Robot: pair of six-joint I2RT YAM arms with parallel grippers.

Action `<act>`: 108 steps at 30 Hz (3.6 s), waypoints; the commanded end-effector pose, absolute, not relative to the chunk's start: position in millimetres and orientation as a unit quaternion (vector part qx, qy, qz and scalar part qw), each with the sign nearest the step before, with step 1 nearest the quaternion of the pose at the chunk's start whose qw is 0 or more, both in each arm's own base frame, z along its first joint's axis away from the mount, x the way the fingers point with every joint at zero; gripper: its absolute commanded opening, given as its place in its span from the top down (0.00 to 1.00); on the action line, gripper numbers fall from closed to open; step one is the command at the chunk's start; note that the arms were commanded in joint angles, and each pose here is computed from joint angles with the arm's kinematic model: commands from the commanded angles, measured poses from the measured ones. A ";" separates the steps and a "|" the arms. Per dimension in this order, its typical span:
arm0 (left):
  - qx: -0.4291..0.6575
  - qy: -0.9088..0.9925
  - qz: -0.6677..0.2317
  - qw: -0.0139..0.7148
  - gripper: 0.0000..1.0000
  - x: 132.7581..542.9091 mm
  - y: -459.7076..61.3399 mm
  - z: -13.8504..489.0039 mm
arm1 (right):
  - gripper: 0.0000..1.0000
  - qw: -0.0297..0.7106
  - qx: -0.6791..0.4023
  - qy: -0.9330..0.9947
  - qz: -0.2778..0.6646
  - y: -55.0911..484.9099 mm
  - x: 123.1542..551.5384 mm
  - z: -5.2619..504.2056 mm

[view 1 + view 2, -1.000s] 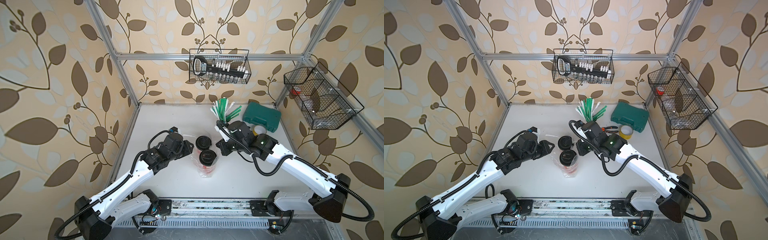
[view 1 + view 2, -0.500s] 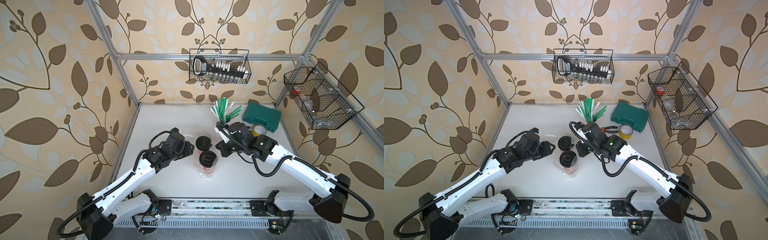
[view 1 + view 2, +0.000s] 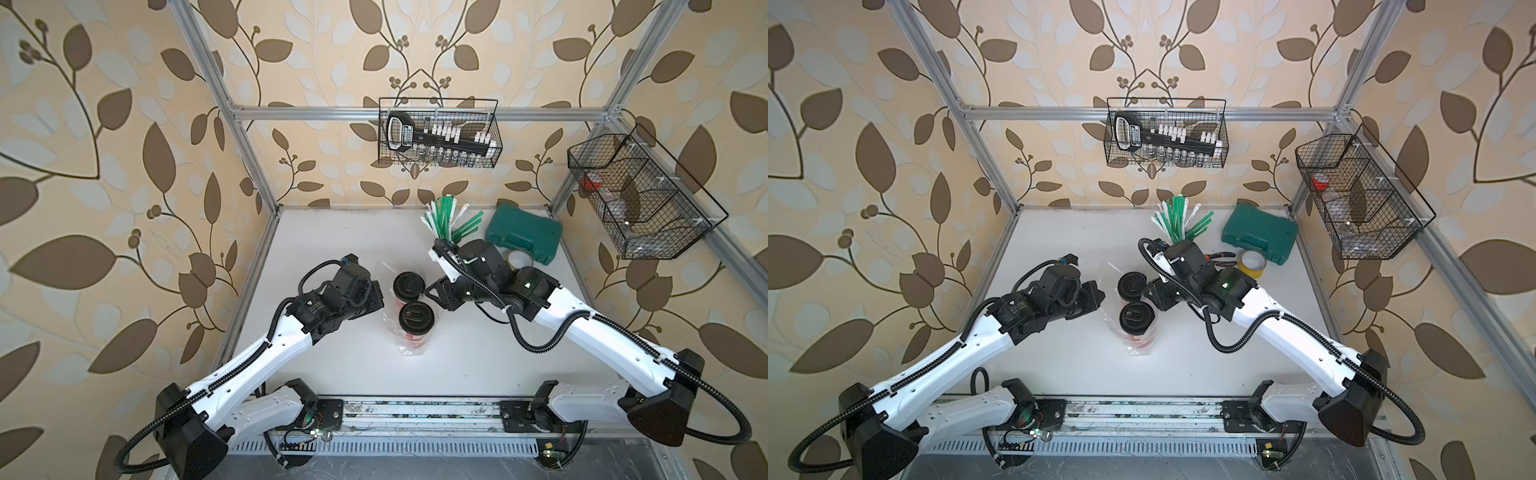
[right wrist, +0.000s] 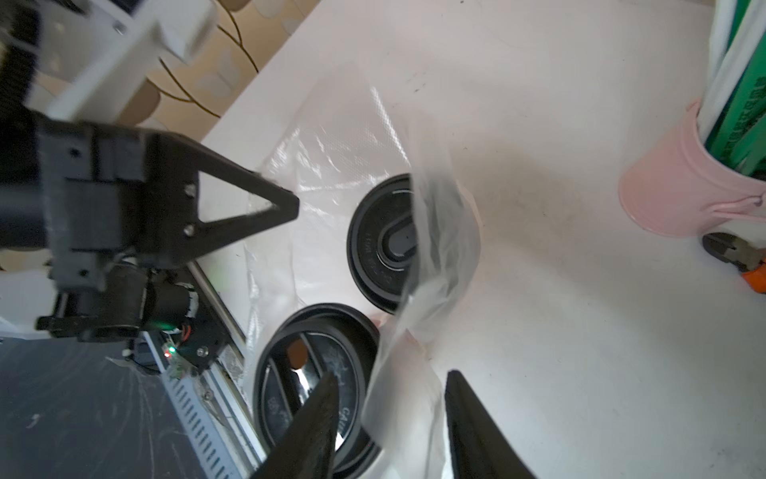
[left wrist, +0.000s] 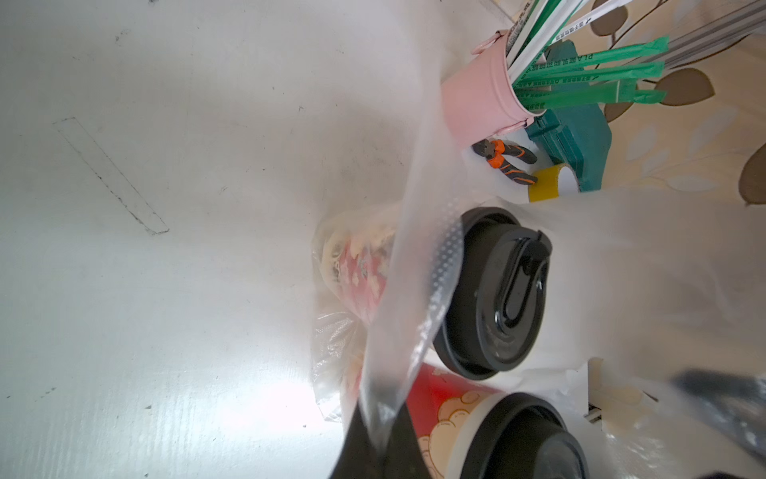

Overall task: Pack milk tea into plastic carrier bags
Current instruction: Adjust the plastic carrier bag at the center of the board, then pick up the straw from the container.

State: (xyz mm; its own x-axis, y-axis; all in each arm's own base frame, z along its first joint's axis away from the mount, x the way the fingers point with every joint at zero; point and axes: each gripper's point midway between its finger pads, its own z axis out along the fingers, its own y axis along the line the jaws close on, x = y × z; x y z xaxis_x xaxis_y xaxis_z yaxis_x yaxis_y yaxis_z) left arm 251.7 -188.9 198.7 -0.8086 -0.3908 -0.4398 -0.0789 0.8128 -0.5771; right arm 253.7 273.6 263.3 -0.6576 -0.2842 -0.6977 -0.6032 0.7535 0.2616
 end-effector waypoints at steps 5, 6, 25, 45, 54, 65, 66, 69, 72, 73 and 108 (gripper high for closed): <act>-0.136 0.903 -0.277 0.298 1.00 256.9 -185.6 211.8 | 0.44 0.414 -0.236 0.842 0.251 260.5 270.7 331.4; -0.136 0.903 -0.278 0.298 1.00 257.1 -185.7 211.6 | 0.45 0.438 -0.216 0.840 0.239 248.6 282.4 337.6; -0.139 0.904 -0.276 0.297 1.00 256.1 -182.5 212.4 | 0.44 0.465 -0.184 0.858 0.118 188.7 435.6 222.9; -0.144 0.904 -0.274 0.297 1.00 258.3 -180.6 209.7 | 0.76 0.500 -0.168 0.847 0.073 190.7 493.9 187.0; -0.144 0.903 -0.275 0.296 1.00 258.7 -181.1 209.6 | 0.84 0.502 -0.174 0.844 0.078 193.1 493.2 196.6; -0.156 0.901 -0.283 0.289 1.00 259.2 -183.1 208.2 | 0.92 0.511 -0.178 0.837 0.079 185.3 480.2 221.9; -0.156 0.901 -0.283 0.289 1.00 259.4 -183.4 207.9 | 0.92 0.510 -0.177 0.838 0.078 183.4 480.3 221.6; -0.155 0.901 -0.284 0.288 1.00 259.6 -183.9 208.2 | 0.92 0.509 -0.178 0.839 0.076 180.8 480.1 222.2; -0.154 0.901 -0.284 0.289 1.00 259.6 -184.0 208.7 | 0.92 0.509 -0.172 0.841 0.068 175.5 481.9 225.7; -0.154 0.901 -0.284 0.290 1.00 259.9 -184.0 209.4 | 0.93 0.508 -0.172 0.841 0.068 174.6 481.8 227.0; -0.154 0.900 -0.290 0.287 1.00 260.1 -186.1 207.5 | 0.94 0.513 -0.175 0.835 0.089 173.7 472.1 288.2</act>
State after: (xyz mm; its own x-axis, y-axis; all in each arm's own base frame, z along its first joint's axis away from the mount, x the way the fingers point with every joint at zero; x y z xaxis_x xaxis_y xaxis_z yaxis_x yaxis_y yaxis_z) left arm 253.2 -185.5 196.1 -0.8072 -0.4171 -0.4176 -0.1137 0.8042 -0.5833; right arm 475.3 175.4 267.9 -0.4340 -0.2084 -0.8764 -0.3793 0.9247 -0.0321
